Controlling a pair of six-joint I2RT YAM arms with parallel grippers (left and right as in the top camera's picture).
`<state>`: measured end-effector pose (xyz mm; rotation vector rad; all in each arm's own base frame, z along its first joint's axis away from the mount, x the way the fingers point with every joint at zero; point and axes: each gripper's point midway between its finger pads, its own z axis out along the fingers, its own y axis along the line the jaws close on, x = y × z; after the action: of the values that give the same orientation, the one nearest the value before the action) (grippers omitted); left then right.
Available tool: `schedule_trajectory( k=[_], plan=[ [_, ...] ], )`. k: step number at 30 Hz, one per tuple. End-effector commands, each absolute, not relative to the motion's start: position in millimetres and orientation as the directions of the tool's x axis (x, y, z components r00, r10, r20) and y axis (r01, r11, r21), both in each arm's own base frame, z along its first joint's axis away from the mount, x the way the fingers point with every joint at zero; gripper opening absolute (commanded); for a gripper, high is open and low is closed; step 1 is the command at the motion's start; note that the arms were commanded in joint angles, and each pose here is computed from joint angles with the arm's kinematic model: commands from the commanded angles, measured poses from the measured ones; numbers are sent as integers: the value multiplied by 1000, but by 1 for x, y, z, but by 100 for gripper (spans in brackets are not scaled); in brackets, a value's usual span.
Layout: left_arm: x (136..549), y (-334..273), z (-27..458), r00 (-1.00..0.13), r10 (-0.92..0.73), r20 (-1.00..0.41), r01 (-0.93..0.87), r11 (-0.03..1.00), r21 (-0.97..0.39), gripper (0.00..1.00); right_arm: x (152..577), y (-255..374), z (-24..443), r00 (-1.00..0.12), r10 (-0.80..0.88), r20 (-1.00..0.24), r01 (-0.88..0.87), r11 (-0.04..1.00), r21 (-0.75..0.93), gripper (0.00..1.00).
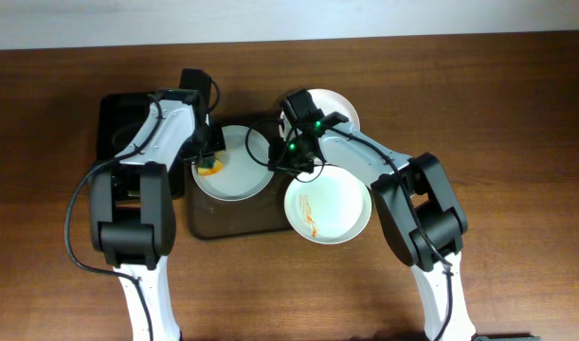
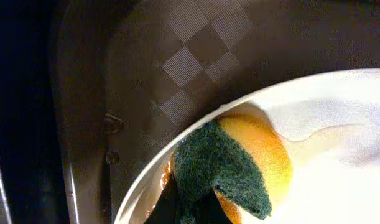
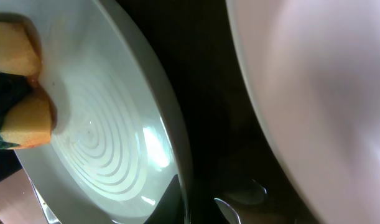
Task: Clean dirty plates on tray and stack at the side
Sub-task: 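Scrub the left white plate with the sponge while right gripper holds it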
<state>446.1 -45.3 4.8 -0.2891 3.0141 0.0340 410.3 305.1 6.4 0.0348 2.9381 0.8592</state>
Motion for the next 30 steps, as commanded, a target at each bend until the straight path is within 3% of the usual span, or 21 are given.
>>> schedule_trajectory(
  k=[1,4,6,10,13,16,25,30],
  plan=[
    [400,-41,-31,-991,-96,92,-90,994,61,0,406,288,-14,-998,53,-25,33,864,502,4],
    [379,-39,-22,-978,-91,188,-82,995,58,1,406,288,-14,-998,53,-25,33,864,502,4],
    [378,-46,-5,-974,-30,224,-34,999,-14,1,406,288,-14,-998,53,-25,34,865,501,4],
    [389,-47,30,-976,-1,216,-7,1000,-27,1,406,288,-14,-998,53,-25,34,865,501,4],
    [380,-50,33,-967,51,250,41,998,-43,0,406,288,-14,-998,53,-24,34,865,501,4],
    [378,-73,36,-958,163,237,115,972,-203,0,406,288,-14,-998,53,-24,34,865,501,4],
    [352,-92,24,-930,221,292,116,934,-338,0,406,288,-14,-998,53,-21,36,866,500,4],
    [325,-82,30,-886,219,408,93,948,-306,1,406,288,-14,-998,53,-21,35,865,500,4]
  ],
)
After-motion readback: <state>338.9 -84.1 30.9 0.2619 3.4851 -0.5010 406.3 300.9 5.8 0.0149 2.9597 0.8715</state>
